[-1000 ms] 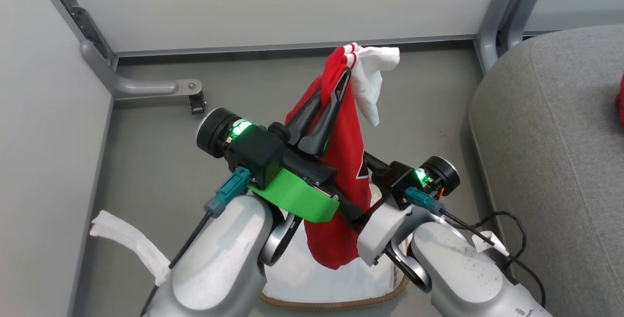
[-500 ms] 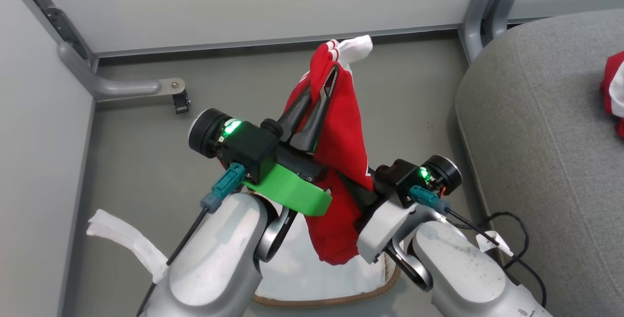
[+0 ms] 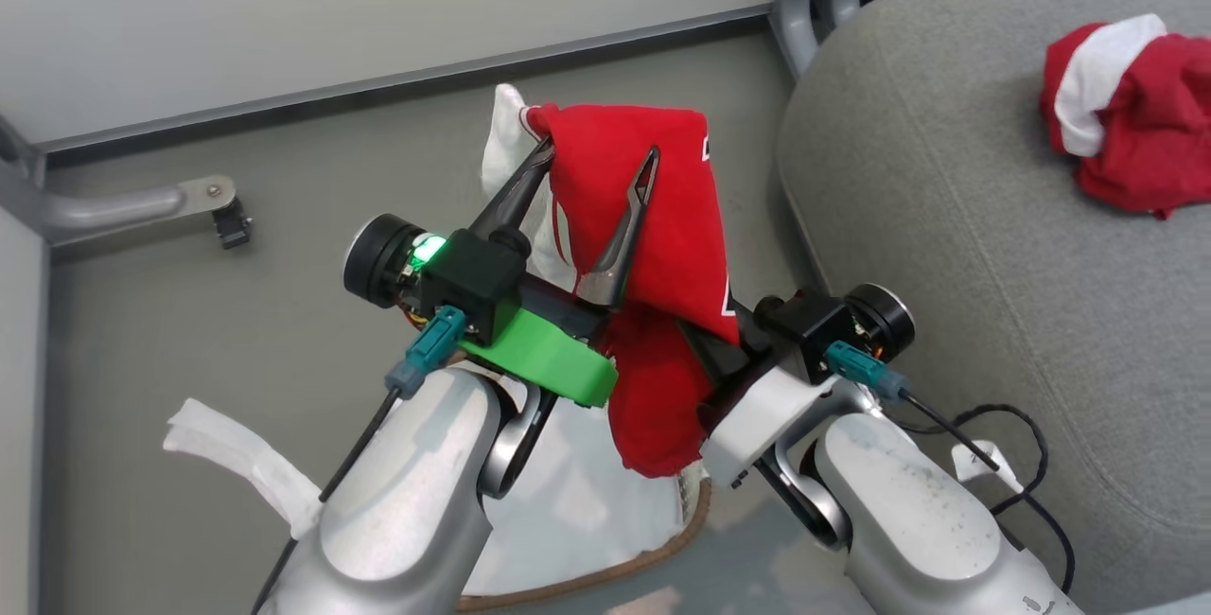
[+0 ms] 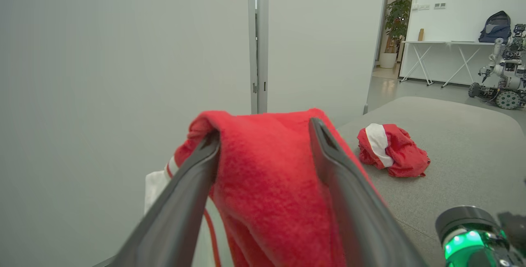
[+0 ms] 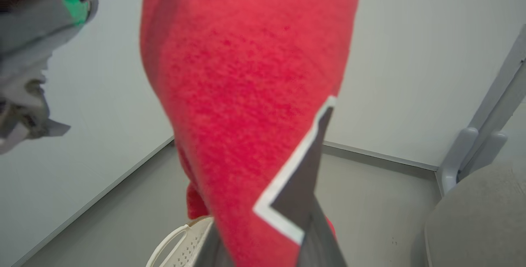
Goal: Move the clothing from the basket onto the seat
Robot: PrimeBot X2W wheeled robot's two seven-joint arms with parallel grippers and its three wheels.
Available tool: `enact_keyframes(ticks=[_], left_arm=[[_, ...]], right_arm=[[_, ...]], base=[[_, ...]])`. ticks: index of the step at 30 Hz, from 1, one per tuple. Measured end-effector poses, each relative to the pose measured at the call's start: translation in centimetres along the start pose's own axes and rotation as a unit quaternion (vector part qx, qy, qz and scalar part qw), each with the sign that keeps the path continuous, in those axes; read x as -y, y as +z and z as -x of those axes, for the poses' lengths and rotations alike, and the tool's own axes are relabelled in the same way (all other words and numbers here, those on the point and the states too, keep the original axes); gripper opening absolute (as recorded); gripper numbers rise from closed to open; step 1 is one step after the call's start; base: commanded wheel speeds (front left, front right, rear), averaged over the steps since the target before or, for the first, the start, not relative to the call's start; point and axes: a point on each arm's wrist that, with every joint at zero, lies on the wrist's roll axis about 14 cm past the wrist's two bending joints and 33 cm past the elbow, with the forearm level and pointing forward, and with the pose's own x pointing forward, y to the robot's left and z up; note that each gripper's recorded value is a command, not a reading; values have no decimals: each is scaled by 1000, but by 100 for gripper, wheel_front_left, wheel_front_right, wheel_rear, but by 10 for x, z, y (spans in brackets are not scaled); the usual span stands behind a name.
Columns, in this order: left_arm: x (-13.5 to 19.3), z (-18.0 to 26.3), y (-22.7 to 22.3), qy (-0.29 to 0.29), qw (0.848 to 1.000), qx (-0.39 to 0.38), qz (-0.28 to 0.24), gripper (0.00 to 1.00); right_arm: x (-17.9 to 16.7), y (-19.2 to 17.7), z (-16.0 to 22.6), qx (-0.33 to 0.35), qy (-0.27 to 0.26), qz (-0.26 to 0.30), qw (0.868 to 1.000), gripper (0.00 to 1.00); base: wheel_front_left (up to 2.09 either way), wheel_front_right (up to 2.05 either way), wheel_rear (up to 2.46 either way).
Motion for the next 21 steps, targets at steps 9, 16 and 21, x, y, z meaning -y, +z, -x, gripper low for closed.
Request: enact_keyframes(ticks=[9,16,21], left_arm=[[32,-23,-35,-58,998,-27,20,100],[61,-38,-56,-103,993,-41,43,100],[89,-43,-74,-140,986,-56,65,100]], right_arm=[[54,16,36,21,-95,-3,995,0],[100,27,76,34,-183,0,982,0],[128,30,115,31,-250,7,968,0]], base=[[0,0,0],[0,0,0],[0,0,0]])
